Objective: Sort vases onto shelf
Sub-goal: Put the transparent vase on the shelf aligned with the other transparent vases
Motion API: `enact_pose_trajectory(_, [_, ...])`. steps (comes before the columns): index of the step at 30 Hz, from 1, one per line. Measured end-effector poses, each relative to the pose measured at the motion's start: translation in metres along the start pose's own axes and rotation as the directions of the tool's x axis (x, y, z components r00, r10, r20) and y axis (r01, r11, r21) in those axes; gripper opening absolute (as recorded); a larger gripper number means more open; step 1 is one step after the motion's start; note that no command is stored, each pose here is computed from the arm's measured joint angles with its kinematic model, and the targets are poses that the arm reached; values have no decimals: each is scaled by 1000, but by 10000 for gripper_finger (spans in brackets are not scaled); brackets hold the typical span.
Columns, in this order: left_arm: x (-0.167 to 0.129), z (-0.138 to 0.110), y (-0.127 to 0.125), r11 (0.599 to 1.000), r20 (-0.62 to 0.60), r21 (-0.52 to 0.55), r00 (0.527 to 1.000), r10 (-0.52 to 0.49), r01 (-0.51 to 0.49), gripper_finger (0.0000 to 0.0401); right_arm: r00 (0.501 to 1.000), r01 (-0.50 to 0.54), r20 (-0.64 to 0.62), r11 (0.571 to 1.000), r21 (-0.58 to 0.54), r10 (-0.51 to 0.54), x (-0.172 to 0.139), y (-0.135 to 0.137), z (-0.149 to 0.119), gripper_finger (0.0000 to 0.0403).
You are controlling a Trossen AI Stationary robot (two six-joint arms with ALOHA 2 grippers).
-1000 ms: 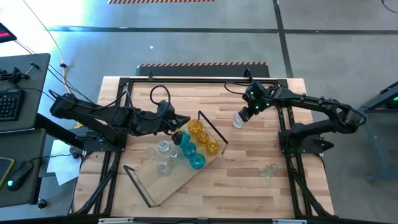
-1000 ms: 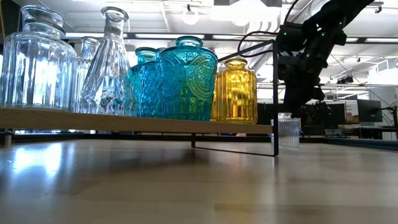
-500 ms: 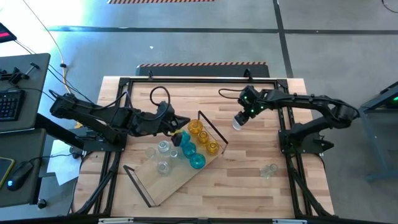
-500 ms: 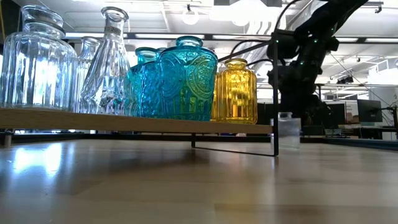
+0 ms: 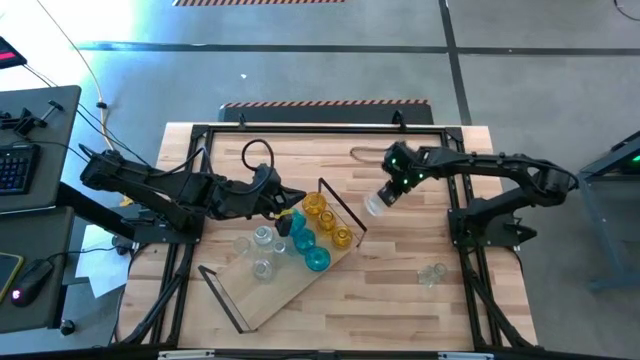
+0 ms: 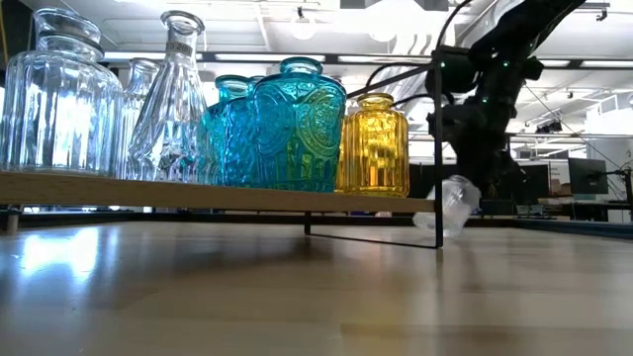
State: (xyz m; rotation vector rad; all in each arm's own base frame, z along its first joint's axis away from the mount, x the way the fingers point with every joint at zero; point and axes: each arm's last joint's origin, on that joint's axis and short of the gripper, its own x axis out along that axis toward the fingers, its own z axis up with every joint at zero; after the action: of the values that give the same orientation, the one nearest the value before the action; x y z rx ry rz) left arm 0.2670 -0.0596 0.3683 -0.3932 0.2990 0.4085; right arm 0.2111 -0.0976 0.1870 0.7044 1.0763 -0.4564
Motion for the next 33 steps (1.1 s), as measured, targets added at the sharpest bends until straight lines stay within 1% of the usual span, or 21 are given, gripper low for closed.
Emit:
enact_pose_trajectory(4, [0, 0, 0, 1000, -1, 1, 1000, 1, -1, 0, 1000, 0, -15, 1000, -1, 0, -5, 5, -5, 10])
enact_pose_trajectory(7, [0, 0, 1, 1000, -6, 5, 1000, 4, -4, 0, 997, 24, -72, 1000, -13, -24, -9, 9, -13, 6])
enact_pose_trajectory(14, [-3, 1, 2, 1000, -10, 4, 1000, -3, 4, 0, 992, 25, -120, 997, -73, -34, -31, 33, -10, 3])
enact_pose_trajectory(16, [-5, 2, 2, 1000, -7, 0, 1000, -10, 10, 0, 992, 30, -123, 995, -98, -42, -43, 43, -7, 2])
enact_pose_trajectory(18, [-9, 4, 4, 1000, -10, 1, 1000, -12, 12, 0, 988, 58, -132, 991, -124, -74, -57, 52, -5, 2])
enact_pose_trajectory(24, [-33, 11, 12, 1000, 17, -1, 1000, -8, 8, 0, 988, 121, -77, 976, -180, -137, -112, 81, 1, 1])
enact_pose_trajectory(29, [-58, 17, 20, 1000, 55, -3, 998, 3, -3, 0, 993, 114, 6, 975, -191, -115, -152, 106, -1, 1])
enact_pose_trajectory(33, [-76, 20, 27, 1000, 79, -8, 997, 1, 0, 0, 997, 49, 63, 982, -183, -38, -173, 129, -9, 1])
